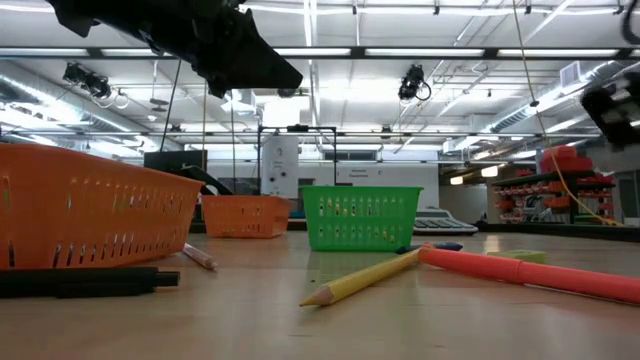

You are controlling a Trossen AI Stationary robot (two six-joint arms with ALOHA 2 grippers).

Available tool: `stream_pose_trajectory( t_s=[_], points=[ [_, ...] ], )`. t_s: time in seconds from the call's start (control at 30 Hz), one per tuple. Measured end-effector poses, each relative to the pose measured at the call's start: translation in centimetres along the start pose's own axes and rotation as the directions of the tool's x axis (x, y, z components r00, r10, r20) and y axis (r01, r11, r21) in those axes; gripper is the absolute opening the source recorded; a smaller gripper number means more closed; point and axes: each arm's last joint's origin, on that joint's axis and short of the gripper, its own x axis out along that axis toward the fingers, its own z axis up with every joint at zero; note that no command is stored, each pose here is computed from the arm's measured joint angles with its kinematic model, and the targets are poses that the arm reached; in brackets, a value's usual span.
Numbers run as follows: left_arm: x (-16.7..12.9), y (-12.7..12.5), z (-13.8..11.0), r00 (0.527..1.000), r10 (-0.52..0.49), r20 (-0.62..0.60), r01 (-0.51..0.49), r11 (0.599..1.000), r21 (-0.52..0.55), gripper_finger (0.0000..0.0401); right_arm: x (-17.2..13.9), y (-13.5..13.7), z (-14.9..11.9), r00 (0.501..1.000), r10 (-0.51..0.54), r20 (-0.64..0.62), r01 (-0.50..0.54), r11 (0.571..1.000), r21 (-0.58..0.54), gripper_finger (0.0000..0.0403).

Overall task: Sort crayons/erasers/pens/pencils in bins
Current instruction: Put the pink pen into the left green basket

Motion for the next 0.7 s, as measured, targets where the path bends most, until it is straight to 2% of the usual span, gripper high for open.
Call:
stream_pose_trajectory(
  t_s=[0.17,0.23,0.4,0.7],
  points=[
    [0.0,0.0,0.0,1.0,0.0,-0.001,0.0,1.0,0.0,0.004,0.5,-0.4,3.3,0.999,-0.011,0.049,0.007,0.996,0.087,0.0177],
    [0.0,0.0,-0.1,1.0,0.0,-0.008,0.0,1.0,0.006,0.0038,0.6,-0.8,3.7,0.998,-0.024,0.05,0.018,0.994,0.107,0.0177],
    [-0.1,-0.3,-0.3,1.0,-0.008,-0.017,0.009,1.0,0.02,0.0035,2.6,-1.1,3.7,0.991,-0.089,0.099,0.063,0.969,0.24,0.0177],
    [-0.2,-0.6,-0.6,0.999,-0.019,-0.029,0.02,0.999,0.035,0.0037,6.7,1.9,3.6,0.998,-0.059,-0.019,0.062,0.986,0.155,0.0176]
  ],
)
